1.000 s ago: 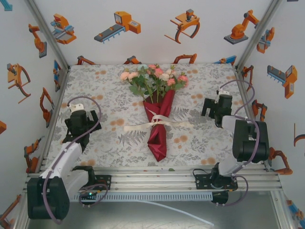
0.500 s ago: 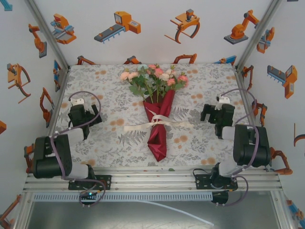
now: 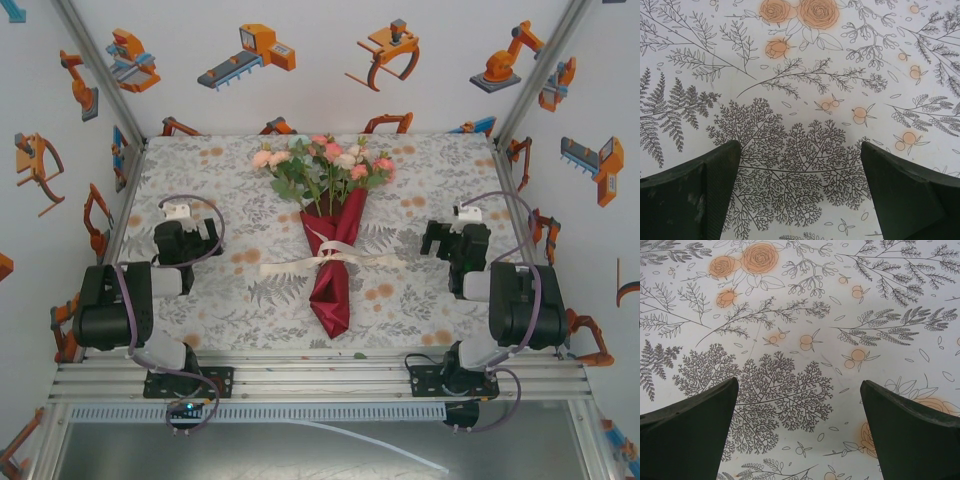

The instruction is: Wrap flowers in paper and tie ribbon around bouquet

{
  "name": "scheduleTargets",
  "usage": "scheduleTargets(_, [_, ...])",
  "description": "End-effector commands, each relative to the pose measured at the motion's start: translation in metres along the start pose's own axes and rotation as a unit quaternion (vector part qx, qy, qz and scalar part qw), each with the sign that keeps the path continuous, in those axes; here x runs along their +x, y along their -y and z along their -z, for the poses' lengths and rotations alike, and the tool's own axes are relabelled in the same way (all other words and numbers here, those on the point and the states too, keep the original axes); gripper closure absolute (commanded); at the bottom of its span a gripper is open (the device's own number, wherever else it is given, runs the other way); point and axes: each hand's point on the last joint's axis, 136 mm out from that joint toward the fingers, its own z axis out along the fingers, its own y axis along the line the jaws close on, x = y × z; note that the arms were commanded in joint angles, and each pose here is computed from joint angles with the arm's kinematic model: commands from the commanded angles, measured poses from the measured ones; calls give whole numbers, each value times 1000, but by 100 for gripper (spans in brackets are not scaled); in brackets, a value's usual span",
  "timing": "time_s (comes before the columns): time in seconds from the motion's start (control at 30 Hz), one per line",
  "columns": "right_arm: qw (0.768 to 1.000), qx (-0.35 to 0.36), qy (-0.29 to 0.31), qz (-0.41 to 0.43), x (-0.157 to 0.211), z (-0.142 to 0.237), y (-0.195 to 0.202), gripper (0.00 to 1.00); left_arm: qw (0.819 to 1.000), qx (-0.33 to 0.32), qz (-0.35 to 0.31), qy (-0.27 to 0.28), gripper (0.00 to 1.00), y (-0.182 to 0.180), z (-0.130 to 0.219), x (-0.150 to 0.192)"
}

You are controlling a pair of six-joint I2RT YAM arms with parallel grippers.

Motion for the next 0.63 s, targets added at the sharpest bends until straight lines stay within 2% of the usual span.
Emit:
scheduleTargets(0.0, [1000,9,30,2,-17,-1,2,1,999,4,-12,45,3,3,2,-21])
scheduleTargets(0.6, [1000,17,24,9,-16,-2,1,1,999,-5,-18,38,3,3,3,-20])
